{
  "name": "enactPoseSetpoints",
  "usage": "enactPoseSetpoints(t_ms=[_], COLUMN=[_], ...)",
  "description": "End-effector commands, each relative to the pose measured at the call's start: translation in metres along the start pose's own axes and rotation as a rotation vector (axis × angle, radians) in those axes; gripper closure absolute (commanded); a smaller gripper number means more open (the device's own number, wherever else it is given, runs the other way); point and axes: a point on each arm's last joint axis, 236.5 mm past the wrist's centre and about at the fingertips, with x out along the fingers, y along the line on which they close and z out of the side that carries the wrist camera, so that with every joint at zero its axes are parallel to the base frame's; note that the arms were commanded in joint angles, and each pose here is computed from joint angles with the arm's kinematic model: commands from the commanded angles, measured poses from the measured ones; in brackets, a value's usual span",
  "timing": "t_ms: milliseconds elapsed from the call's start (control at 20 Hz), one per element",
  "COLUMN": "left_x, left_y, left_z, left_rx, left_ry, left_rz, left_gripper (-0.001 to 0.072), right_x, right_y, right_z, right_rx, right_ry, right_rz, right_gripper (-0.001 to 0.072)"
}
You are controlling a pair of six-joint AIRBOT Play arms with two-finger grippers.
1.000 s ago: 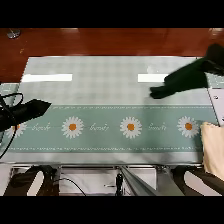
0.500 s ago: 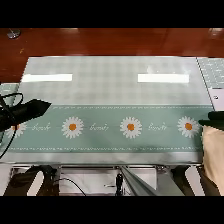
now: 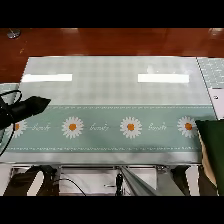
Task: Fold the shirts.
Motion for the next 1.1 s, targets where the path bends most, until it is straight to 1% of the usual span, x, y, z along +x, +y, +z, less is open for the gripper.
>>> enactPoseSetpoints(t_ms=[0, 50, 100, 150, 200, 250, 300, 350, 400, 500, 550, 600, 650, 750, 1050], left_x=[-0.004, -0.005, -0.003, 0.001, 0.008, 0.018, 0.033, 0.049, 0.067, 0.092, 0.099, 0.103, 0.105, 0.107, 0.106], left_y=[-0.038, -0.056, -0.075, -0.101, -0.123, -0.139, -0.143, -0.137, -0.118, -0.061, -0.034, -0.012, 0.003, 0.024, 0.032], left_z=[0.046, 0.065, 0.081, 0.097, 0.108, 0.115, 0.115, 0.109, 0.097, 0.068, 0.055, 0.039, 0.025, 0.007, 0.006], left_rx=[0.068, 0.106, 0.153, 0.205, 0.273, 0.335, 0.367, 0.390, 0.430, 0.434, 0.425, 0.410, 0.394, 0.368, 0.355], left_ry=[-0.111, -0.092, -0.056, -0.004, 0.042, 0.076, 0.120, 0.162, 0.209, 0.302, 0.338, 0.380, 0.420, 0.471, 0.477], left_rz=[-0.128, -0.161, -0.195, -0.241, -0.272, -0.273, -0.229, -0.162, -0.059, 0.182, 0.265, 0.316, 0.340, 0.370, 0.381], left_gripper=[0.0685, 0.0686, 0.0686, 0.0686, 0.0686, 0.0686, 0.0686, 0.0686, 0.0686, 0.0685, 0.0684, 0.0684, 0.0684, 0.0684, 0.0683], right_x=[-0.016, -0.039, -0.068, -0.090, -0.104, -0.105, -0.094, -0.071, -0.043, 0.019, 0.047, 0.073, 0.094, 0.113, 0.113], right_y=[0.109, 0.160, 0.208, 0.246, 0.281, 0.307, 0.328, 0.343, 0.351, 0.355, 0.355, 0.356, 0.353, 0.351, 0.350], right_z=[0.040, 0.049, 0.051, 0.046, 0.032, 0.010, -0.022, -0.054, -0.079, -0.122, -0.140, -0.160, -0.175, -0.185, -0.184], right_rx=[-0.112, -0.162, -0.195, -0.242, -0.330, -0.465, -0.639, -0.813, -0.932, -1.068, -1.086, -1.098, -1.107, -1.129, -1.129], right_ry=[-0.068, -0.093, -0.100, -0.105, -0.112, -0.116, -0.101, -0.093, -0.085, -0.064, -0.044, 0.000, 0.051, 0.097, 0.096], right_rz=[0.441, 0.656, 0.859, 0.995, 1.073, 1.086, 1.038, 0.937, 0.816, 0.581, 0.516, 0.489, 0.466, 0.427, 0.422], right_gripper=[0.0615, 0.0694, 0.0694, 0.0694, 0.0694, 0.0694, 0.0694, 0.0693, 0.0693, 0.0695, 0.0695, 0.0695, 0.0695, 0.0694, 0.0694])
